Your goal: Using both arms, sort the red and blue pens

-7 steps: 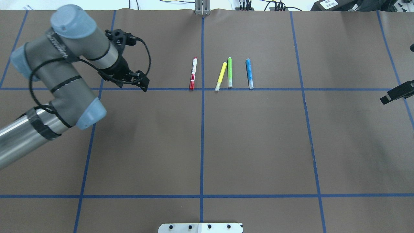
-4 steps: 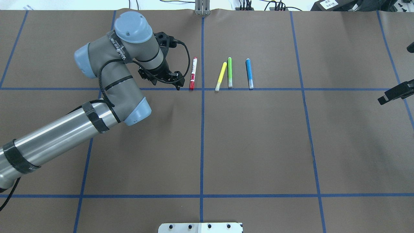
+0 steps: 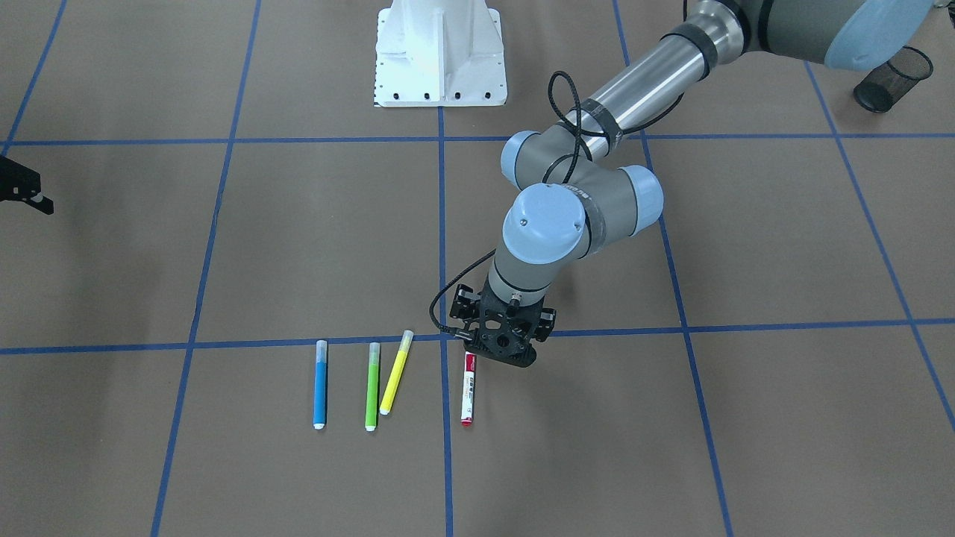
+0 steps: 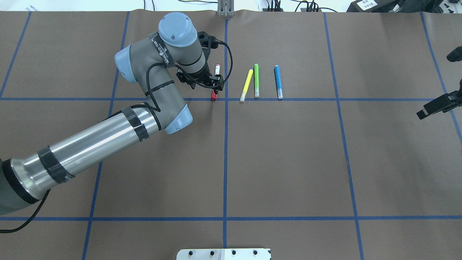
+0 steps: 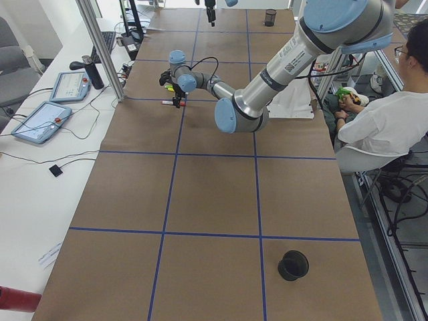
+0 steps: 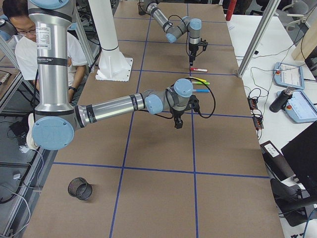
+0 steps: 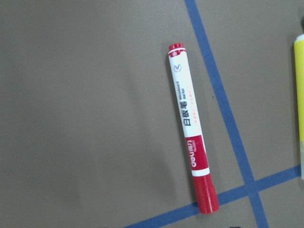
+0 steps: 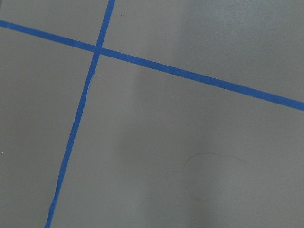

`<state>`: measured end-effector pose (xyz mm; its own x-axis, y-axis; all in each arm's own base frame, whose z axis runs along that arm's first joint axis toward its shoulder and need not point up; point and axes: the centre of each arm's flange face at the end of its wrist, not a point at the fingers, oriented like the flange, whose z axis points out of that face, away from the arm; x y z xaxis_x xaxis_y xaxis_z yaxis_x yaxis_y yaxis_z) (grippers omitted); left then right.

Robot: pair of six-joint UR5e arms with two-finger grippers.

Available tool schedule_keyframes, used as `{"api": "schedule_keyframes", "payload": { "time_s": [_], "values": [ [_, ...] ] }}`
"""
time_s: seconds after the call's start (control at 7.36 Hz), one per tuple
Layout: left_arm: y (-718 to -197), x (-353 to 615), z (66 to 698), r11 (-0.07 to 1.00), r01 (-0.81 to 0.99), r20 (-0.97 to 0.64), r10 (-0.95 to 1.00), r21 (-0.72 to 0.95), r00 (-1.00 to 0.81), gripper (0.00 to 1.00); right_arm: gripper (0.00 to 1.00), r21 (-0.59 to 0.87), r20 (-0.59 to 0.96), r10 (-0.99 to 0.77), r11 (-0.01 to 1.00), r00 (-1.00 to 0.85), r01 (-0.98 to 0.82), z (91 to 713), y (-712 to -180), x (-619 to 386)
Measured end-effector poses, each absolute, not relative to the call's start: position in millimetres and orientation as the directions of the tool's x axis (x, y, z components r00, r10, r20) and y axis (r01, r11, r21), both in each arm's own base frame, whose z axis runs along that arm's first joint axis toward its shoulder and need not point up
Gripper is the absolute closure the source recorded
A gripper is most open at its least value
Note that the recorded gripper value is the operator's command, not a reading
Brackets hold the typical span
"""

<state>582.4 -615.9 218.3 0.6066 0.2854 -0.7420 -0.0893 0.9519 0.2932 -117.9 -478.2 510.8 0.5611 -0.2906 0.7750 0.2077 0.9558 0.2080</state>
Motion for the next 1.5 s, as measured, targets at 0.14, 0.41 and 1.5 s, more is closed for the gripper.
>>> {"api": "schedule_keyframes", "payload": {
  "time_s": [0.14, 0.41, 1.5],
  "values": [
    [-614, 592, 217, 0.949, -0.076, -0.732, 0.286, 0.306, 0.618, 0.24, 0.0, 0.209, 0.774, -0.292, 0.955, 0.562, 0.209, 511, -479, -119],
    [-615, 600, 217, 0.947, -0.067, -0.719, 0.284, 0.315, 0.634, 0.26, 0.0, 0.21, 0.772, -0.295, 0.955, 0.564, 0.212, 511, -479, -120],
    [-609, 619, 221, 0.942, -0.072, -0.707, 0.294, 0.327, 0.643, 1.0, 0.0, 0.202, 0.759, -0.301, 0.952, 0.577, 0.232, 517, -478, -131]
  ]
}}
